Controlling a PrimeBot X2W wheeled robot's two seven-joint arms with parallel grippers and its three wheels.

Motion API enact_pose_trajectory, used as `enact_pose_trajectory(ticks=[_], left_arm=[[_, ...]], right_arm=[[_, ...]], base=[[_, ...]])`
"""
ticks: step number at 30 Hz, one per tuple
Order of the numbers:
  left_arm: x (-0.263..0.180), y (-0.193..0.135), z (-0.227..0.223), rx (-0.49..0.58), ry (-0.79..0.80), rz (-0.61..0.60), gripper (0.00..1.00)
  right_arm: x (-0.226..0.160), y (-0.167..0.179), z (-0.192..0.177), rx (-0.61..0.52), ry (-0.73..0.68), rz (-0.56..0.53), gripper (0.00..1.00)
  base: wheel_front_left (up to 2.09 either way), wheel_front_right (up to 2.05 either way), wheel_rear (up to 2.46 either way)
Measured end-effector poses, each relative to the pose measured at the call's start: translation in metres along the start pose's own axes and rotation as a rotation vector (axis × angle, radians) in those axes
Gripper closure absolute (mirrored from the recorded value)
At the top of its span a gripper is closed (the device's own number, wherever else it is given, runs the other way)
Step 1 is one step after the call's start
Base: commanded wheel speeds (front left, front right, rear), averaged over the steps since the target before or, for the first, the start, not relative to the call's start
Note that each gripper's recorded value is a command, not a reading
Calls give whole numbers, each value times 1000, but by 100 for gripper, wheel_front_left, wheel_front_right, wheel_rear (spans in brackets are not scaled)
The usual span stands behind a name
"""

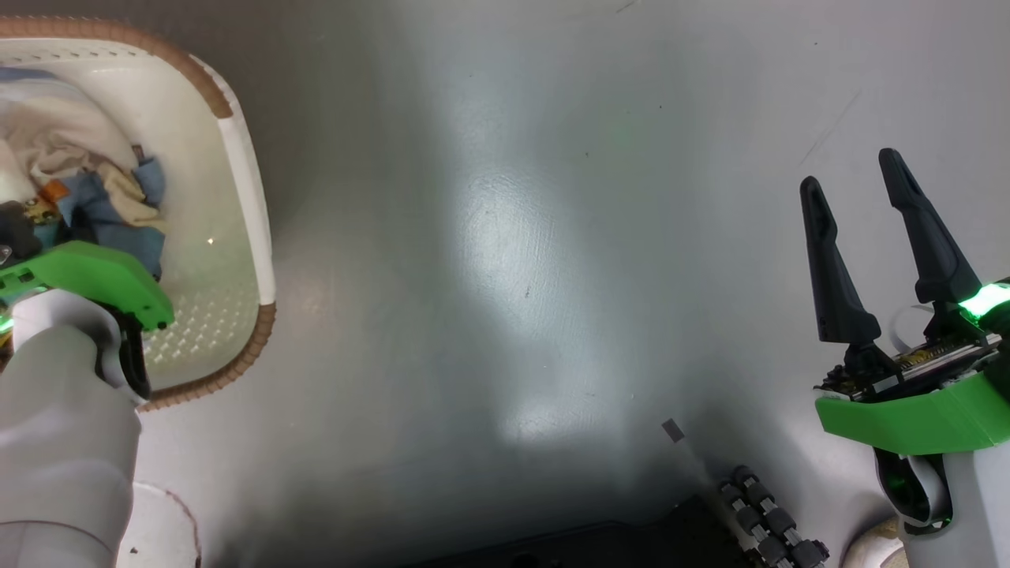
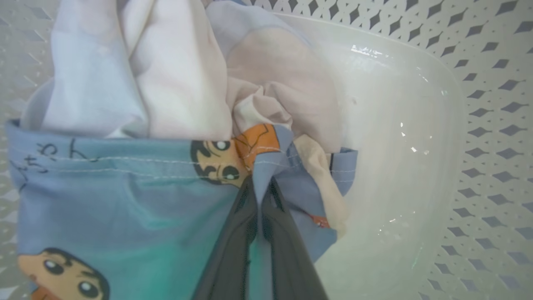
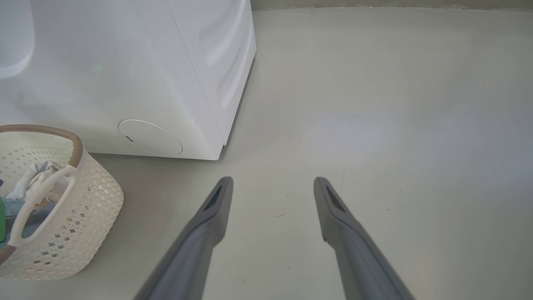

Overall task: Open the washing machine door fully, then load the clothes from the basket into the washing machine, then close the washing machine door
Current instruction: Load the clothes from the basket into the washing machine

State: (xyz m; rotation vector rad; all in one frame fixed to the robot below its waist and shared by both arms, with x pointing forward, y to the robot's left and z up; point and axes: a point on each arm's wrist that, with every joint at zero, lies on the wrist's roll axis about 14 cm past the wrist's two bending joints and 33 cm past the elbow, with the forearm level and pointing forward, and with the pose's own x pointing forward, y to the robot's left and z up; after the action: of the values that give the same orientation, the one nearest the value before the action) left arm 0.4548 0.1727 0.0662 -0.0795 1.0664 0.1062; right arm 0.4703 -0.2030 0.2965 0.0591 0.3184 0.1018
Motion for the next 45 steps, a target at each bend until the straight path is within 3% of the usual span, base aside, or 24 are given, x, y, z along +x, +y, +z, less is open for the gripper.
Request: enact_pose_trajectory(ticks=[11,19,31,45], left_arm=[[-9,-6,17,-6,-46,-8,100],[-27,-5,62,-32,-220,-21,100],[-95,13,104,-46,-434,7,100],[-195,5,139,-31,-666,-59,100]], right_arm=[[3,5,9,8,-27,14,0],[16,19,20,27,-76,53,0],[15,29,58,25,-152,81,0],[-15,38,107,19,-235,91,0]], base=[[0,0,0],[0,0,0],[0,0,0],[0,0,0]])
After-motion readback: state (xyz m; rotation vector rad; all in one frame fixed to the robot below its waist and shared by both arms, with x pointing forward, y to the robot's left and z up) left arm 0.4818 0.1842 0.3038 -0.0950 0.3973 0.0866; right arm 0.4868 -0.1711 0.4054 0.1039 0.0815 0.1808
